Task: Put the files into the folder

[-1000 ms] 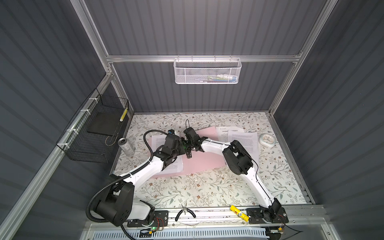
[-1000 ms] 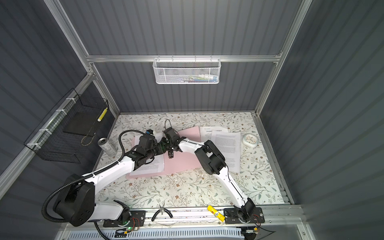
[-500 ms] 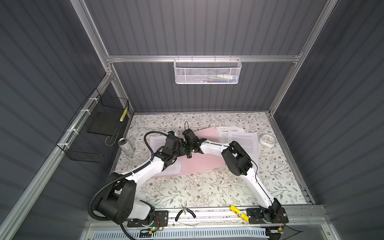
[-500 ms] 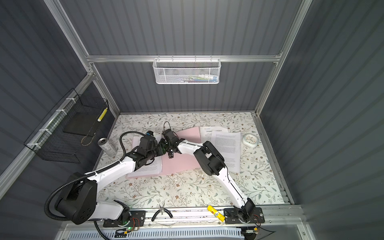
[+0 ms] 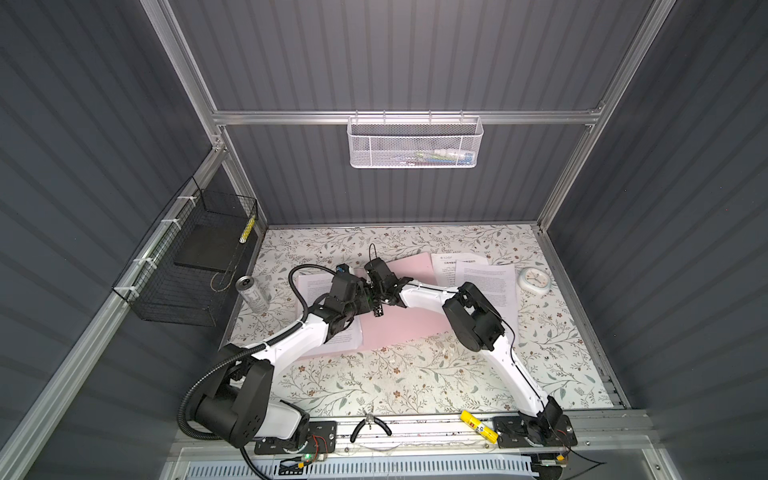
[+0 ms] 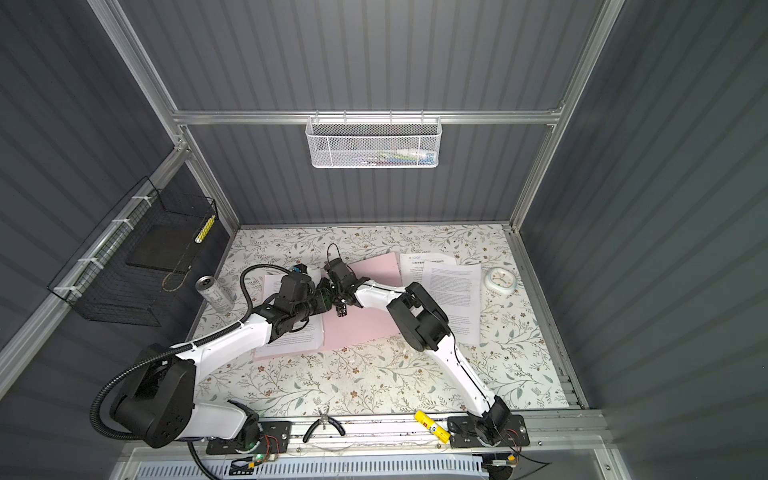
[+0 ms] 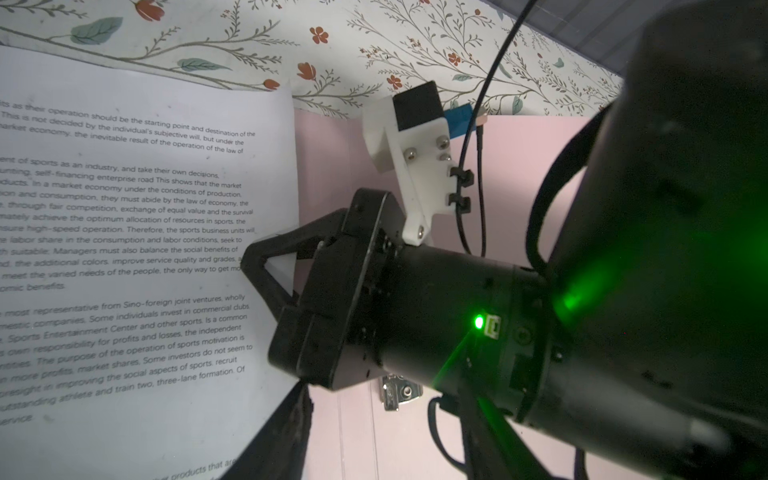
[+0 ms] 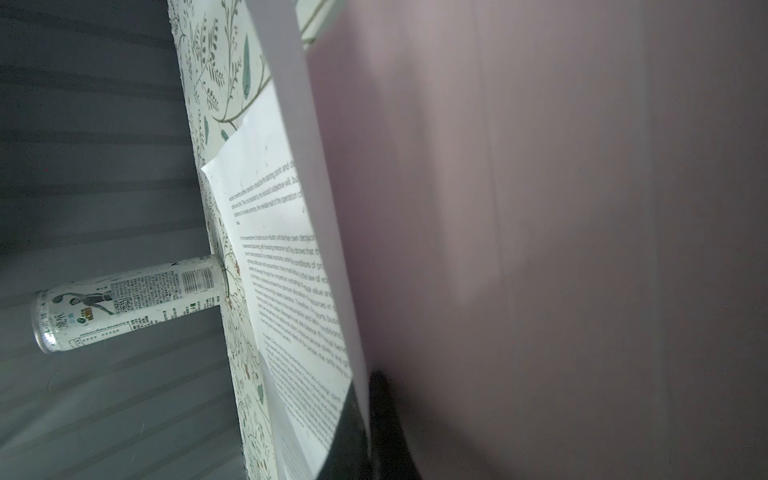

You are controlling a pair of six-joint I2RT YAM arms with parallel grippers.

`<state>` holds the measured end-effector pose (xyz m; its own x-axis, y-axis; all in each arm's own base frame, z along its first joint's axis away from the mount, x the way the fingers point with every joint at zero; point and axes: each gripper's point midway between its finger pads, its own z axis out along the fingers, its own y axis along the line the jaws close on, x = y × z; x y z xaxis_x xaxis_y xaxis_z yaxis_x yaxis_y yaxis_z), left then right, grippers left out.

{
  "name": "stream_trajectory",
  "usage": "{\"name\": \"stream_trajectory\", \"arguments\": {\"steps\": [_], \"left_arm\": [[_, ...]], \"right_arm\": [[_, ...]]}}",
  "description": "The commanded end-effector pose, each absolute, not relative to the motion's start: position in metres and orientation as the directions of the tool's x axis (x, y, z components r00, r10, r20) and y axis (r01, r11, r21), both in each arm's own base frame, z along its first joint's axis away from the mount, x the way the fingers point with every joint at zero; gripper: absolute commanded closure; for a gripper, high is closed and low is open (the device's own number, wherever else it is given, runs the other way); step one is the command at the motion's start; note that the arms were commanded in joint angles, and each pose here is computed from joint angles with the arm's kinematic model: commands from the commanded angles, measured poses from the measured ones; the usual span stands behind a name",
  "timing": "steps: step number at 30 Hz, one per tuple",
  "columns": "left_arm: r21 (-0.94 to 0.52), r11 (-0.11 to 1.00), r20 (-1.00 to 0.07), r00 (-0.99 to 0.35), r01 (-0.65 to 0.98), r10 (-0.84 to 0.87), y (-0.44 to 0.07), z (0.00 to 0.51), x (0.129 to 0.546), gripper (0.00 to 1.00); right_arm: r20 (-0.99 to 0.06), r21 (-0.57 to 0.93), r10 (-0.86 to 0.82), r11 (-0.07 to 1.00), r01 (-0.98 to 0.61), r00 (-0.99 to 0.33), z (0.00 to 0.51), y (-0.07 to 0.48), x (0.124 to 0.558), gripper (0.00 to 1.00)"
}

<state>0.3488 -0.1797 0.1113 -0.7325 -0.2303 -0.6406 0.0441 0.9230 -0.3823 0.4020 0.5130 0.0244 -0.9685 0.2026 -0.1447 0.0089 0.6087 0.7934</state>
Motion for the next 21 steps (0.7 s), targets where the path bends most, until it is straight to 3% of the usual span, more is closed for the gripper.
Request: {"name": "stream_trajectory", "arguments": {"steps": [1, 16, 21], "left_arm": [[-0.387, 0.921, -0.632, -0.742, 0.050, -0.226, -0.181, 0.106, 0.348, 0.42], [-0.377, 0.925, -0.631, -0.745, 0.051, -0.217, -0.181, 0.103, 0.347, 0.42], [-0.367, 0.929, -0.640, -0.738, 0.050, -0.213, -0.178, 0.107, 0.348, 0.42]], "right_arm": [[-0.148, 0.808, 0.139, 0.588, -0.038, -0.979, 0.027, 0.530, 0.388, 1.00], [-0.167, 0.837, 0.126, 0.542, -0.073, -0.978, 0.036, 0.540, 0.393, 1.00], [-0.175, 0.842, 0.131, 0.533, -0.080, -0.976, 0.043, 0.535, 0.396, 0.86]]}}
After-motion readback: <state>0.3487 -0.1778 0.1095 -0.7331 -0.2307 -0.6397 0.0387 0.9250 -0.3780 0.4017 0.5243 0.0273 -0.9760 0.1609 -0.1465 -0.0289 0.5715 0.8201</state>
